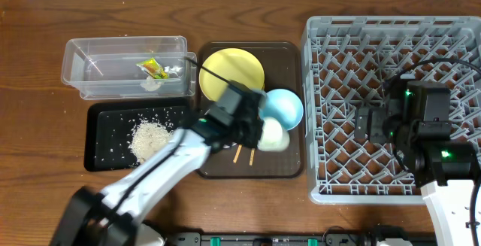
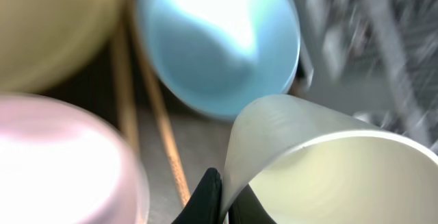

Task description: Sort waste into correct bins and load items into the dishwasher rack

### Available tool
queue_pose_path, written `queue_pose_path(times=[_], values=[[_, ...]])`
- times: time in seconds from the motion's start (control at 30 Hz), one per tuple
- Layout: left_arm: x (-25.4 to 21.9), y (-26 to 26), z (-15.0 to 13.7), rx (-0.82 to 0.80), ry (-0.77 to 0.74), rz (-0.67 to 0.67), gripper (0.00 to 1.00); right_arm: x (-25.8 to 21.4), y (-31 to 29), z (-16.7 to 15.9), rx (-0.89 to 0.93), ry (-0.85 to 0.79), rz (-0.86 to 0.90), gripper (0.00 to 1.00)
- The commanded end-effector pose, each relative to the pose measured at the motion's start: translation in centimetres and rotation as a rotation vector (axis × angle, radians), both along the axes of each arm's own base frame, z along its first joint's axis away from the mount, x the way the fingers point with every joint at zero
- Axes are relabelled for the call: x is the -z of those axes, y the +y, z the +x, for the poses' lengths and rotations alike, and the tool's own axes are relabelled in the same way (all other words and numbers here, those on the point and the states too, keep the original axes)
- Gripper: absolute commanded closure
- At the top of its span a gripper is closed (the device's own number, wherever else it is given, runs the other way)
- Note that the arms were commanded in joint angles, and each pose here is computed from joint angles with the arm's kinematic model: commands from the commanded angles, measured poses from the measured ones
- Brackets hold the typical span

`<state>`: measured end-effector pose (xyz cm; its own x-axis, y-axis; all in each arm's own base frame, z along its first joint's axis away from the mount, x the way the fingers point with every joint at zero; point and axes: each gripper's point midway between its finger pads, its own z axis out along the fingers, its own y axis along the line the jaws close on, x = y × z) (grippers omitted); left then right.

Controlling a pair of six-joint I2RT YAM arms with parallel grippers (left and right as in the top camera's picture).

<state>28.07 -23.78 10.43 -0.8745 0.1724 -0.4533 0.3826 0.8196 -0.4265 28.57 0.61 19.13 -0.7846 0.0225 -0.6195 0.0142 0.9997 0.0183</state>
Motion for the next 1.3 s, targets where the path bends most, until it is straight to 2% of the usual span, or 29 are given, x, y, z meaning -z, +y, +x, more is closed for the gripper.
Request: queue_pose_path(times=[0.0,0.13,0.2,0.3,0.4,0.47,0.6,1.0,1.27], values=[[-4.1,1.6,2.5,-0.149,-0.018,-0.156,0.94,-1.7,0.3,1.3,-0.001,-0.073,0.016,0.01],[-6.2,2.7,5.0,-0.258,0.051,-0.361,0.94,-2.5,4.4,1.9,-0.199,-0.110,0.161,0.01],[-6.8,2.8,5.8,-0.268,0.120,-0.474,0.94,-2.7,7.8,1.0,-0.402,-0.100,0.272,0.01],[-7.5,2.2,6.2,-0.216,0.239,-0.636,0.94,-3.4,12.6,-1.5,-0.721,-0.102,0.459,0.01],[-8.4,1.2,5.8,-0.101,0.348,-0.774,0.94,-4.0,15.4,-3.4,-0.927,-0.118,0.608,0.01],[-8.7,0.6,5.4,-0.051,0.407,-0.822,0.94,-4.0,16.3,-3.9,-1.003,-0.124,0.651,0.01],[-8.6,-0.2,4.5,0.016,0.487,-0.860,0.94,-2.8,17.6,-3.4,-1.073,-0.119,0.662,0.01],[-9.7,-0.8,2.2,0.142,0.557,-0.893,0.94,-1.0,18.8,0.4,-1.130,-0.201,0.626,0.01],[-9.6,-1.9,1.4,0.166,0.568,-0.881,0.95,-3.6,20.3,-0.4,-1.254,-0.307,0.723,0.01]])
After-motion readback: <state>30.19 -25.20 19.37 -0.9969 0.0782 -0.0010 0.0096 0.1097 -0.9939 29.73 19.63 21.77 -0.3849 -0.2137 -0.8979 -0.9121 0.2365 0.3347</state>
